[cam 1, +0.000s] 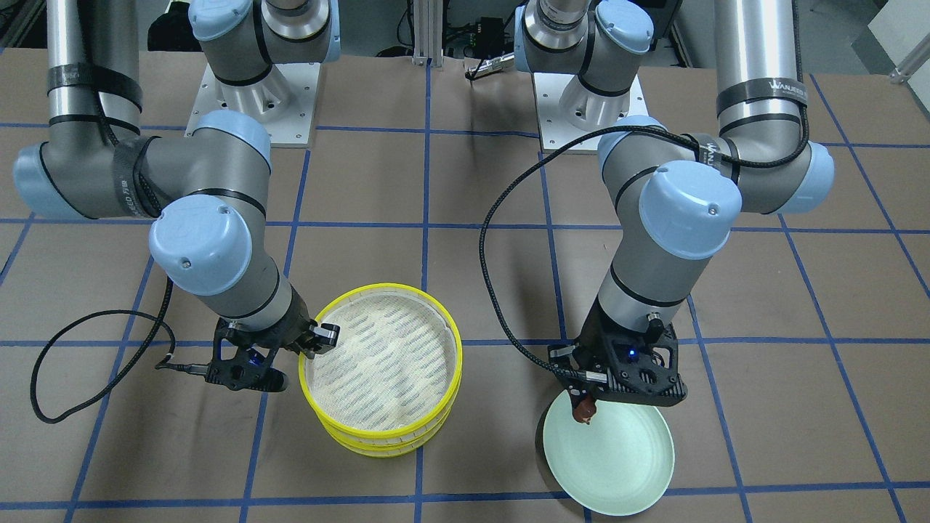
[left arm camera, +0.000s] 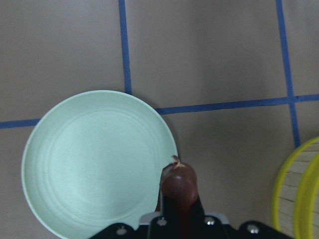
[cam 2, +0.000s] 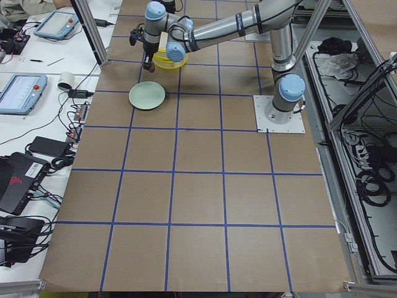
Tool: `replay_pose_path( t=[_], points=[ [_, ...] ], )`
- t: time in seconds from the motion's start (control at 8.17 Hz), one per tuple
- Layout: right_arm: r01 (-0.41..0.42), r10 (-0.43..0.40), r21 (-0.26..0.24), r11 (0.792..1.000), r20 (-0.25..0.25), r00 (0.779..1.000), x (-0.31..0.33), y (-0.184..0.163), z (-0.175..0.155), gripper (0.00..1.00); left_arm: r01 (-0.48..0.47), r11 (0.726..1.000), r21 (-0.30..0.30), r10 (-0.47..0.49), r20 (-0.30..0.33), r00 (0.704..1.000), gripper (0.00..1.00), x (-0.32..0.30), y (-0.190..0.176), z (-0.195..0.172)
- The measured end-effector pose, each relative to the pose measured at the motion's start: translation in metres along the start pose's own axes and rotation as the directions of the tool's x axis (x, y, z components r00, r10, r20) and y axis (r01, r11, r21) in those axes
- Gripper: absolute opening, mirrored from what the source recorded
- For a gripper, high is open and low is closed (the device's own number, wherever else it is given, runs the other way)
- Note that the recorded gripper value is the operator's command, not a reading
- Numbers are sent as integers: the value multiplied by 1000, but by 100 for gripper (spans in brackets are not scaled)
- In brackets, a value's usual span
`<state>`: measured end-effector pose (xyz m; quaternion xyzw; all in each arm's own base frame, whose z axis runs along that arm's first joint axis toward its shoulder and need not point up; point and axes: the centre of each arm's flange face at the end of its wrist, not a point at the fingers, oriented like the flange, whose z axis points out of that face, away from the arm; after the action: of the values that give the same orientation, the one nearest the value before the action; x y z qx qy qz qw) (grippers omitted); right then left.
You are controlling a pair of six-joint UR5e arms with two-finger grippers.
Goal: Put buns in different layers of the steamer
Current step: 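Lift the dark brown bun off the plate with the left gripper, then drop the dark bun into the top tier with the left while the right releases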
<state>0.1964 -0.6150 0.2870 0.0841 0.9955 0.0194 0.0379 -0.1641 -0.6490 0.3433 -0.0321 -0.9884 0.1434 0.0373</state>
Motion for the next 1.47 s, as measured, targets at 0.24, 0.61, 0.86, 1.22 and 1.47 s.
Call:
replay_pose_path(
  t=[0.24,0.61,0.86,1.22,1.47],
  points=[
    [0,0,-2,1000,-4,1000,1,1,2,12,183,983,-15,-183,-112,977,0,36,7,-11],
    [-1,1,7,1000,-4,1000,1,-1,2,18,366,925,-98,-378,-175,909,0,84,28,-7],
    [-1,1,10,1000,-5,1000,2,-1,2,45,461,869,-177,-489,-178,854,0,117,49,7],
    [-4,4,9,1000,-14,1000,3,-1,4,62,557,799,-226,-596,-182,782,57,142,58,4],
    [-1,2,17,1000,-11,1000,5,-2,-2,70,568,791,-228,-607,-183,773,97,143,57,7]
  ],
)
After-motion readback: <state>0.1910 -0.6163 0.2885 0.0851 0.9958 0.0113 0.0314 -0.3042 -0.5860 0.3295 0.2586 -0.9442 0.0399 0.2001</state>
